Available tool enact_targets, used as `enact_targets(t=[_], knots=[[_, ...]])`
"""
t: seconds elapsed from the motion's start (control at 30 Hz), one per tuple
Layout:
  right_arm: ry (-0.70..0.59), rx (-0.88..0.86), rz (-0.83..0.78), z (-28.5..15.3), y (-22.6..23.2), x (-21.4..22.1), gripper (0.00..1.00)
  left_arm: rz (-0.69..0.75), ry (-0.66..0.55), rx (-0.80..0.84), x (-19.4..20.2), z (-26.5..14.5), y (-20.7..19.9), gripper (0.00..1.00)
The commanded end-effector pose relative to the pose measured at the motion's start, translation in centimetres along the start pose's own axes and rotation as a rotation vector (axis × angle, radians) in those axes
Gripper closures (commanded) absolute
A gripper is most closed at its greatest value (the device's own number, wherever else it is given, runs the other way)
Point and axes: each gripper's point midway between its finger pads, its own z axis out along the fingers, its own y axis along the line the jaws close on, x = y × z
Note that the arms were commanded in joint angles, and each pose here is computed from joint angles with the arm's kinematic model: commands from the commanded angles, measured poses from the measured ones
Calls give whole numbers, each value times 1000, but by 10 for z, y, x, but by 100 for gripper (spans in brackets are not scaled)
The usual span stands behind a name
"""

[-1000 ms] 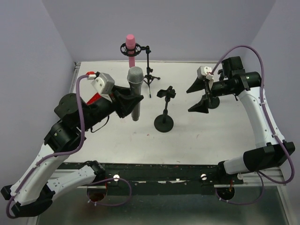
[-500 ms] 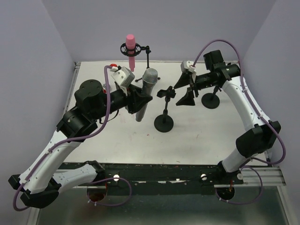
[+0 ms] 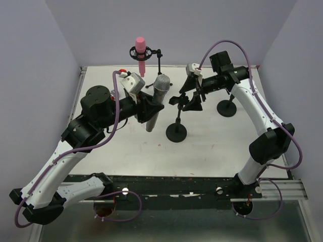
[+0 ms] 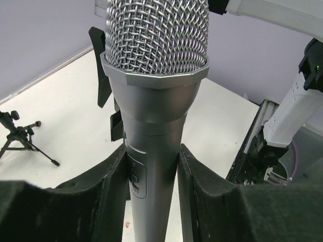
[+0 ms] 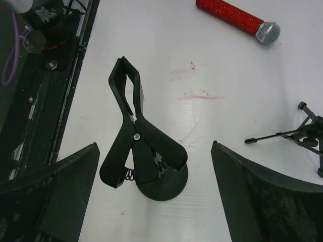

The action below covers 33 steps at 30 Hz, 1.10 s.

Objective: Attach the microphones to the stand

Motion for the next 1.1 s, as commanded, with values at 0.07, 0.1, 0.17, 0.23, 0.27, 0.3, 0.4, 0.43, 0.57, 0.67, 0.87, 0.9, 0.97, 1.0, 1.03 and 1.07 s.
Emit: enact_targets(t=[0.07, 0.1, 0.17, 0.23, 0.27, 0.3, 0.4, 0.43, 0.57, 0.67, 0.87, 0.9, 0.97, 1.0, 1.03, 1.07], knots=[[-5, -47, -61, 6, 7, -5, 2, 8, -42, 45, -10, -3, -7, 100], [-1, -48, -71, 5, 8, -5, 3, 7, -39, 43, -9, -2, -6, 100], [12, -44, -88, 3, 9, -4, 5, 8, -40, 50, -9, -2, -7, 100], [18, -42, -93, 3, 10, -3, 6, 11, -39, 53, -9, -1, -7, 100], [21, -40, -97, 3, 9, -2, 7, 12, -42, 52, -10, -1, -6, 100], [19, -43, -98, 2, 10, -3, 9, 14, -42, 58, -10, 0, -6, 100], [14, -56, -96, 2, 12, -4, 15, 24, -44, 70, -13, 4, -5, 100], [16, -59, -100, 2, 12, -4, 16, 29, -49, 74, -14, 4, -5, 100], [16, -71, -104, 1, 14, -6, 24, 36, -55, 101, -17, 10, -3, 100], [13, -79, -94, 1, 14, -8, 44, 51, -58, 122, -20, 16, -2, 100], [15, -78, -81, 1, 15, -8, 62, 73, -30, 140, -16, 31, 6, 100], [15, -75, -85, 0, 15, -9, 62, 82, -34, 138, -16, 32, 7, 100], [16, -74, -79, 1, 16, -8, 62, 93, -28, 128, -13, 37, 14, 100], [16, -72, -78, 0, 15, -8, 62, 97, -25, 128, -12, 40, 17, 100], [13, -74, -76, 1, 16, -8, 62, 99, -25, 128, -10, 43, 19, 100], [10, -75, -72, 1, 16, -9, 62, 98, -22, 131, -8, 47, 21, 100]])
